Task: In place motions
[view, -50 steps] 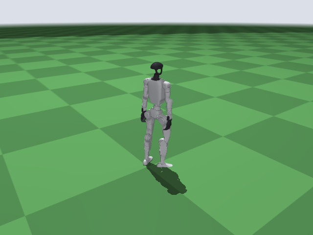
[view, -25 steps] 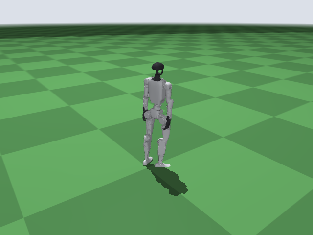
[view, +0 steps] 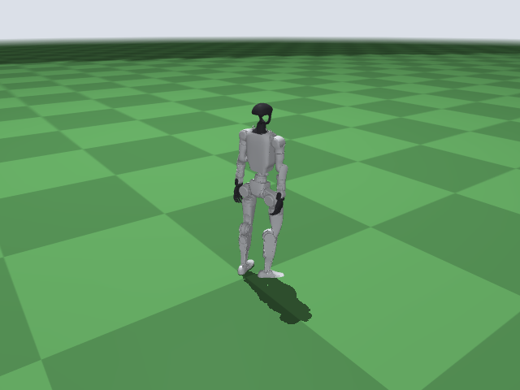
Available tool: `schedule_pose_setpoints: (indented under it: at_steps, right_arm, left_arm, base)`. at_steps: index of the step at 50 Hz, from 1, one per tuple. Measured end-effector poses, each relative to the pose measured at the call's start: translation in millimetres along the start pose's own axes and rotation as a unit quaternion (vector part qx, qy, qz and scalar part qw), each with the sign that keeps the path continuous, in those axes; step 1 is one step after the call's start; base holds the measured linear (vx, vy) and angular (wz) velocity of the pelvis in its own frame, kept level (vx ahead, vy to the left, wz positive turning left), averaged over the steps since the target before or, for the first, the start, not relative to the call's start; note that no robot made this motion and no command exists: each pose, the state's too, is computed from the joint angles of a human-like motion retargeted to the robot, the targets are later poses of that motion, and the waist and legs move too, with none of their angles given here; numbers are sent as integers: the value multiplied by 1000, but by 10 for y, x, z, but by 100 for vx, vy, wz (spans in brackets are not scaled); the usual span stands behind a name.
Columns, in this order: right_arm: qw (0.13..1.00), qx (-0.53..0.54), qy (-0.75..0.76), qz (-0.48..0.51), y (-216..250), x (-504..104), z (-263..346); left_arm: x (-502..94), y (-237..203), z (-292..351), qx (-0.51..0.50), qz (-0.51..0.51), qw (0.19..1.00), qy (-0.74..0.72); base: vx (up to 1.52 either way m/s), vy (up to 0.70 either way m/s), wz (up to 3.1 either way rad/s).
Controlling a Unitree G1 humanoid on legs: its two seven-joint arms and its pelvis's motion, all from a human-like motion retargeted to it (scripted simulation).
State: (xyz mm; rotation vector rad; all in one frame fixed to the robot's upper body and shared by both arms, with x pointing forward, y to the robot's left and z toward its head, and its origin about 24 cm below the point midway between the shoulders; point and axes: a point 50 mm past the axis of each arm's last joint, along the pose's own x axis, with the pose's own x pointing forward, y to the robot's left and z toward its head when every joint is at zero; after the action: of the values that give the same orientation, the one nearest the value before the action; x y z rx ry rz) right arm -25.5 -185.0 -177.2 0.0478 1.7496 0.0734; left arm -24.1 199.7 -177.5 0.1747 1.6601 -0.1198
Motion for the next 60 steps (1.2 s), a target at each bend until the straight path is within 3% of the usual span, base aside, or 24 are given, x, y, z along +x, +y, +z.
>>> schedule_pose_setpoints:
  at_steps: [60]
  right_arm:
    - [1000,-19,2,2,-25,-9,19]
  left_arm:
    - [1,-24,145,12,-2,1000,-22]
  base:
    - [0,0,-1]
